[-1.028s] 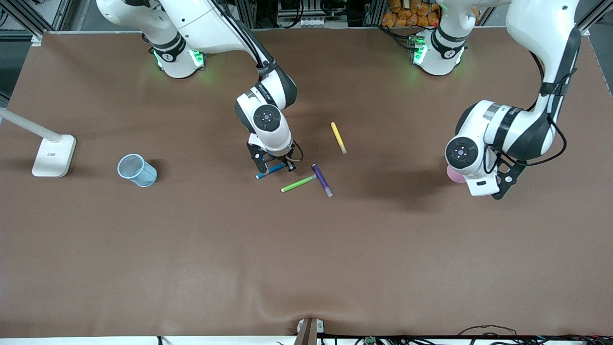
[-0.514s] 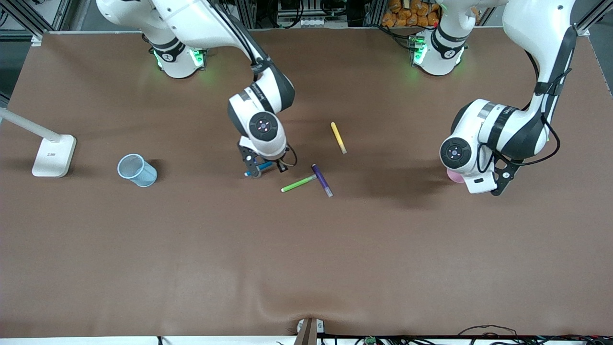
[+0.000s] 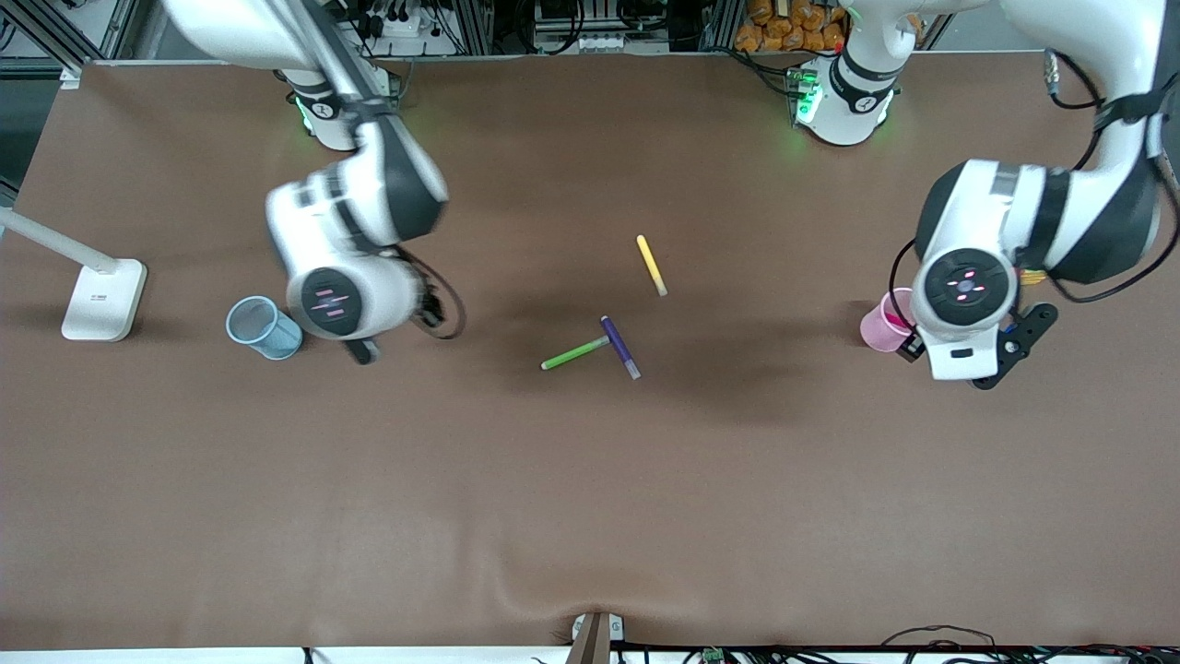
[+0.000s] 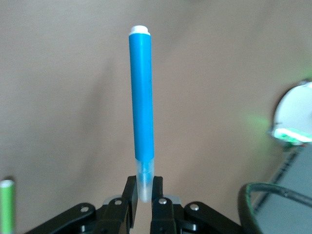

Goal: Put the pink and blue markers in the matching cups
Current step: 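Drop the pink marker in the pink cup while the right gripper carries blue, then release the blue marker into the blue cup with the right gripper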

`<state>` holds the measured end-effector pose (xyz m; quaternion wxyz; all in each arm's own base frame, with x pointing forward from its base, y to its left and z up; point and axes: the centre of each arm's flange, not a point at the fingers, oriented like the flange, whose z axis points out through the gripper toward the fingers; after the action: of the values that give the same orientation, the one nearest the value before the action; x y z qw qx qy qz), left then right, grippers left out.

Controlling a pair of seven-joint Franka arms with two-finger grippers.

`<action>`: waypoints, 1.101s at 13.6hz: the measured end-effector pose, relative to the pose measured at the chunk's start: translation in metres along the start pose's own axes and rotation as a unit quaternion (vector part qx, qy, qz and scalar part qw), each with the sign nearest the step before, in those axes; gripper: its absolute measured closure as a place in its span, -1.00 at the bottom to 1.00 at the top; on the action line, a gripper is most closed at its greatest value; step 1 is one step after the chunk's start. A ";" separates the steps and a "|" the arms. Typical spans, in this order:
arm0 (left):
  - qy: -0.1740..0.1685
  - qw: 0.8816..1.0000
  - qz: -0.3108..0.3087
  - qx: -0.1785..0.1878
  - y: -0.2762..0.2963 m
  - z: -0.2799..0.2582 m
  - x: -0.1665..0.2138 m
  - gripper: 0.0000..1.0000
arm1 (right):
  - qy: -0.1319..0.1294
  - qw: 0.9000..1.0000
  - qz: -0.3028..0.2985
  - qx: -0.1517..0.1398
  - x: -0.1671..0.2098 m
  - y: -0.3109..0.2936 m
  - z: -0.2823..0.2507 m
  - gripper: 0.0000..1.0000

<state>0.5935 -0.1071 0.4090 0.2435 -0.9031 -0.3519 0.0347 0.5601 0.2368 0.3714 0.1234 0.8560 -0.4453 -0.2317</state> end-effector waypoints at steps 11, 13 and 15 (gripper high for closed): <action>-0.014 0.964 0.201 -0.171 -0.100 -0.132 0.042 -1.00 | -0.186 0.968 -0.168 -0.005 0.211 0.157 -0.005 0.68; 0.000 0.957 0.220 -0.191 -0.127 -0.147 0.046 -1.00 | -0.204 0.964 -0.171 0.001 0.228 0.166 0.008 0.68; 0.012 0.954 0.222 -0.200 -0.148 -0.156 0.051 -1.00 | -0.224 0.957 -0.186 0.011 0.247 0.171 0.026 0.68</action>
<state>0.5770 -0.0447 0.6198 0.0485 -0.9891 -0.1392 0.0065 0.5486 -0.0639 0.3500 -0.0342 0.8509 -0.2972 -0.4318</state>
